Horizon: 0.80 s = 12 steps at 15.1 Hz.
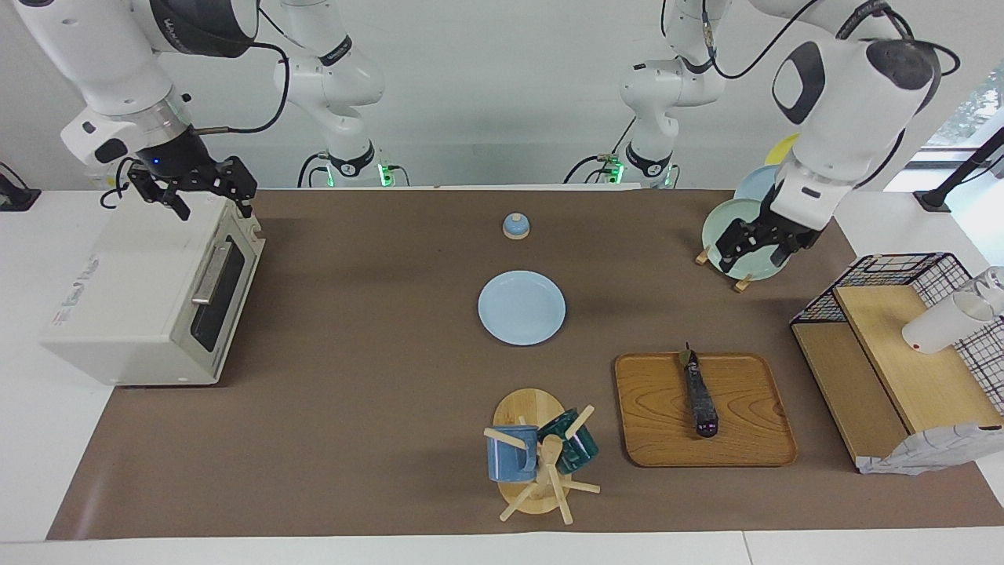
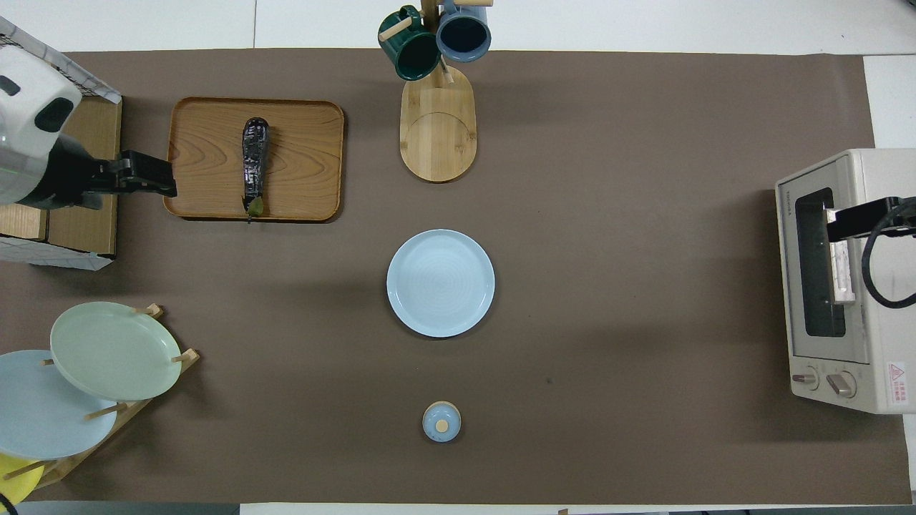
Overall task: Put eggplant into oven
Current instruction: 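Reach the left gripper toward the eggplant on the wooden tray, then grasp the purple eggplant with the left gripper and lift it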
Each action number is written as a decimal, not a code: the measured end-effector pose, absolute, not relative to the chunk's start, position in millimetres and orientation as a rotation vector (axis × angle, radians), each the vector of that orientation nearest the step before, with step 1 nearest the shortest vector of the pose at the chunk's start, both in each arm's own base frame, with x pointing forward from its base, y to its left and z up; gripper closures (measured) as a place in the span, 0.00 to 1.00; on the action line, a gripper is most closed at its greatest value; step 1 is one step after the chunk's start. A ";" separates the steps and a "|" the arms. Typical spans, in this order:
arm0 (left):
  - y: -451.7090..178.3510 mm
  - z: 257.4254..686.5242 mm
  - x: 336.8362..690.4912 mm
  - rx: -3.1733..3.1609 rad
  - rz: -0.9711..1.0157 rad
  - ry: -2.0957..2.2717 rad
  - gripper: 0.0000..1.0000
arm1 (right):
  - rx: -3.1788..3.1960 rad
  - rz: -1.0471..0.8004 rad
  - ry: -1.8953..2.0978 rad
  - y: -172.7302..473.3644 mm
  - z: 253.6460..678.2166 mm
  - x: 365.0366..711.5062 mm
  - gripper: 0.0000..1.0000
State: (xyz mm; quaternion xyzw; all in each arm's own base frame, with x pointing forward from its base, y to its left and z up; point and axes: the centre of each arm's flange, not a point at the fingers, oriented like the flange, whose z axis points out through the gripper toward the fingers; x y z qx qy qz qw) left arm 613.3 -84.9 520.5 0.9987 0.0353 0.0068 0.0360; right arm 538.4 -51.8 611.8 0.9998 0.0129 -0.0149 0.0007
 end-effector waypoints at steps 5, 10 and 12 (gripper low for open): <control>-110.6 409.4 678.1 3.029 0.043 0.054 0.00 | 3.140 -0.047 0.040 -51.8 611.8 538.4 0.00; -117.2 344.4 704.9 3.022 0.107 -0.201 0.00 | 3.140 -0.047 0.040 -51.8 611.8 538.4 0.00; -114.6 336.7 707.8 3.050 0.133 -0.261 0.00 | 3.140 -0.047 0.040 -51.8 611.8 538.4 0.00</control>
